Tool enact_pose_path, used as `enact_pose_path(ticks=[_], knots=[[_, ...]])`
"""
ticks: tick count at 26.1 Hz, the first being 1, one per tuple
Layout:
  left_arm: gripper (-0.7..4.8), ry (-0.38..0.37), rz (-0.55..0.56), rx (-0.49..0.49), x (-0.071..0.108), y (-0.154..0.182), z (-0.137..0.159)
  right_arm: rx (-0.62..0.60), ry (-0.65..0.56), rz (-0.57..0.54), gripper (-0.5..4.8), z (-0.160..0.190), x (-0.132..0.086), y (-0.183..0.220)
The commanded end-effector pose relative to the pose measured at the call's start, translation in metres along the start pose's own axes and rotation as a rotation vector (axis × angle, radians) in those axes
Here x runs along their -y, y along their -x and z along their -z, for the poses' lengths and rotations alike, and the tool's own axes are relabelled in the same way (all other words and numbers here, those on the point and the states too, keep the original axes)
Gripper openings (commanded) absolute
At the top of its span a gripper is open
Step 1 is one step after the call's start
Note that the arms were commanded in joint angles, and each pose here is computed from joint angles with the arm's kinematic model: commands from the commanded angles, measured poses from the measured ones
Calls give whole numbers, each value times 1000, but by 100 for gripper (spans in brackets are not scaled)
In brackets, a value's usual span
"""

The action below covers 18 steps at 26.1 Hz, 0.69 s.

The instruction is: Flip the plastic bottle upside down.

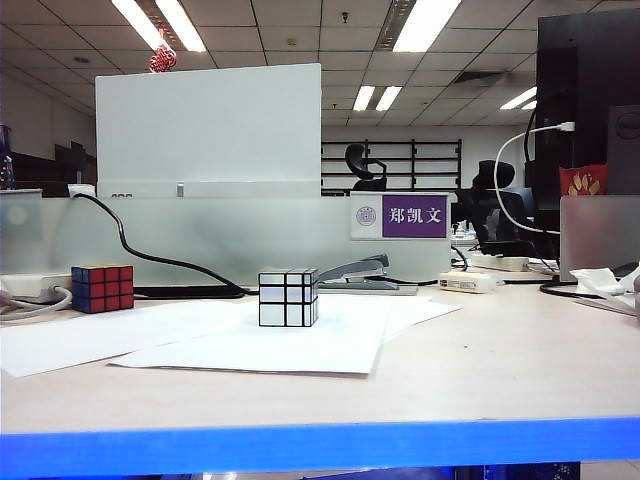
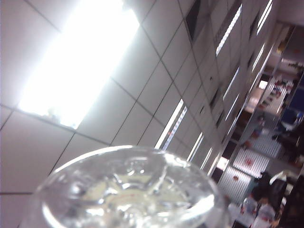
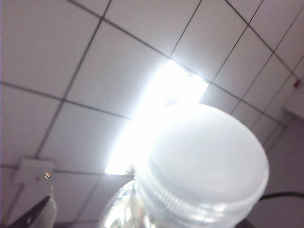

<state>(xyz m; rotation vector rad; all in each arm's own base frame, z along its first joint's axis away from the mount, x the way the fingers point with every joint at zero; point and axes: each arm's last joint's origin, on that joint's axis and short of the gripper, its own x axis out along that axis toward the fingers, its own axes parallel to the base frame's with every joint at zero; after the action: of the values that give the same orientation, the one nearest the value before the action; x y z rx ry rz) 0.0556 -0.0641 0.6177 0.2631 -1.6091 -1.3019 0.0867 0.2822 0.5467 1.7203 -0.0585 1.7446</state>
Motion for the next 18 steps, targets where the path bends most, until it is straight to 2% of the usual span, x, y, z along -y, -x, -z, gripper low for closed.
enact_pose_path(ticks=[1, 7, 13, 18], knots=[[-6, -112, -25, -19, -1, -3, -24, 57, 120, -135, 434, -15, -36, -3], [-6, -149, -30, -55, 0, -4, -47, 80, 239, -138, 434, -26, -46, -3], [-6, -164, -47, -48, 1, -4, -57, 89, 243, -93, 434, -27, -43, -4], [-6, -187, -78, -32, -1, -6, -63, 72, 284, 39, 432, -26, -31, -4]])
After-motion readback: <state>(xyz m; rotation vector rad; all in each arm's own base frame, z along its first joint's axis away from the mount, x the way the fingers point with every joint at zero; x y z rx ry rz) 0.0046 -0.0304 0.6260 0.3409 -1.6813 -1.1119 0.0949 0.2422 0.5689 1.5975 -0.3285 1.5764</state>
